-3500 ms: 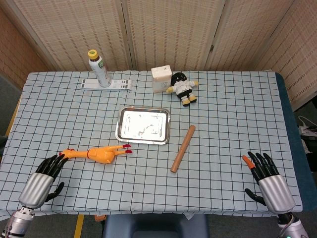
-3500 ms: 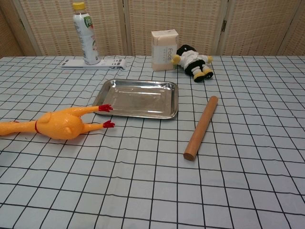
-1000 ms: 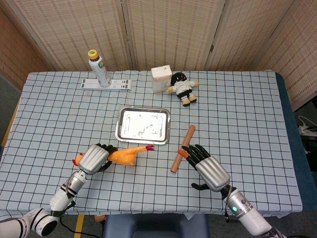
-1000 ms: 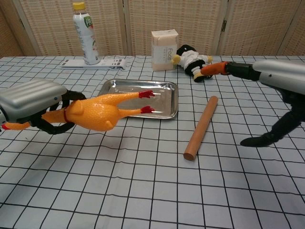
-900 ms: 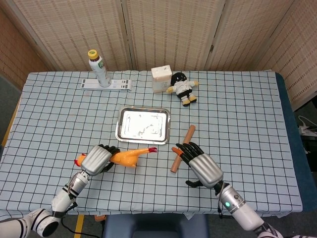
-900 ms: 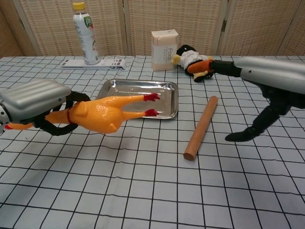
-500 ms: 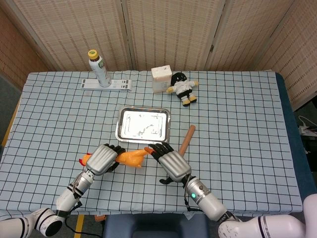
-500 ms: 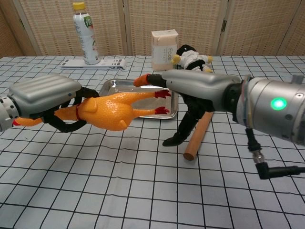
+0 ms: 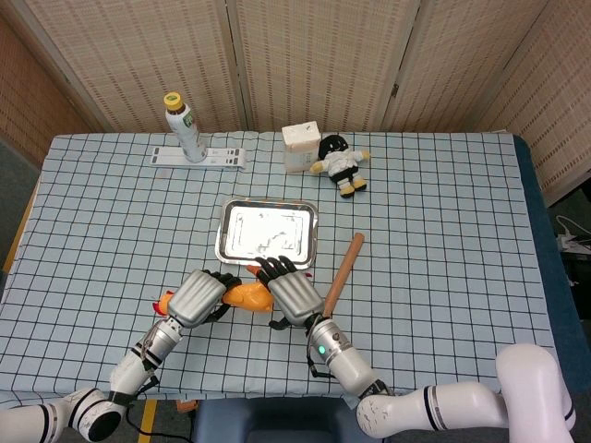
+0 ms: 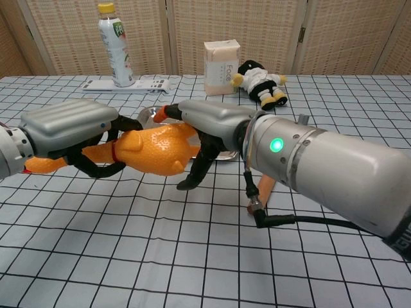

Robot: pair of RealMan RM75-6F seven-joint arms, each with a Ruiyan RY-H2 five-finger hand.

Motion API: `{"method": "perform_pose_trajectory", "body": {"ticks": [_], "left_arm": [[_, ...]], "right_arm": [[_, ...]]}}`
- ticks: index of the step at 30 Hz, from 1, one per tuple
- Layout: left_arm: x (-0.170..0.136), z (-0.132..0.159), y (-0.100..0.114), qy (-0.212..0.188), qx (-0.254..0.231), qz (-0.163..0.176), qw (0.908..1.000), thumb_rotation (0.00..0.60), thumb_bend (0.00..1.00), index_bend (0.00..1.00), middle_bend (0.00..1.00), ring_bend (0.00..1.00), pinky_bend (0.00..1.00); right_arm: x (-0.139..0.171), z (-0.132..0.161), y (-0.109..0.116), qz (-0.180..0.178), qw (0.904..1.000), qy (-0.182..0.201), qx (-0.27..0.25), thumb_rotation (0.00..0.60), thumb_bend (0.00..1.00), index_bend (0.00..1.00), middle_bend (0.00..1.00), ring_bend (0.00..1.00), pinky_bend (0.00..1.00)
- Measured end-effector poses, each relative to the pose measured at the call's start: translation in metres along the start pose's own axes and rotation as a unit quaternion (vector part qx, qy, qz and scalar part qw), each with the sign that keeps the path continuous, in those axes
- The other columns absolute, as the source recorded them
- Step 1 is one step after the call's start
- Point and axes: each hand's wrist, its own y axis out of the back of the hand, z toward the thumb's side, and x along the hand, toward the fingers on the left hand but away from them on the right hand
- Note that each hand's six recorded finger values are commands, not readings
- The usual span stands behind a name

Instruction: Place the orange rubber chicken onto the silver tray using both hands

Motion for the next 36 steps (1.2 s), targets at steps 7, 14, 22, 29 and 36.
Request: {"method": "perform_pose_trajectory", "body": {"ticks": [7,14,22,29,36], "left_arm": [[0.0,0.002,0.002,-0.003,-0.002,0.002,1.0,0.6,0.78,0.75,0.74,0.56,0.65],[-0.002,0.005,0.002,-0.007,-0.002,0.0,1.0,0.6,0.78,0.75,0.74,0.56,0.65],[-0.004,0.003,0.005,-0.004,0.0,0.0,1.0,0.6,0.78,0.75,0.74,0.56,0.65],[-0.004,0.002,0.005,-0.002,0.0,0.0,1.0,0.6,0.78,0.75,0.74,0.56,0.65],[-0.003,0.001,0.005,-0.002,0.0,-0.002,1.0,0.6,0.78,0.75,0.74,0.56,0.65]], "right_arm": [[-0.007,0.005,-0.001,-0.026,0.9997,0.003,0.001,0.6,0.18,0.71,0.45,0.51,0.75],[-0.009,0.009,0.001,-0.058,0.9983,0.007,0.011,0.6,0.32,1.0,0.7,0.79,1.0],[-0.006,0.008,0.004,-0.063,0.9979,0.017,0.004,0.6,0.47,1.0,0.73,0.94,1.0],[0.0,0.006,0.008,-0.061,0.9976,0.03,0.0,0.6,0.26,0.05,0.09,0.1,0.34],[0.008,-0.004,0.015,-0.036,0.999,0.027,0.007,0.6,0.16,0.0,0.0,0.0,0.0]]}}
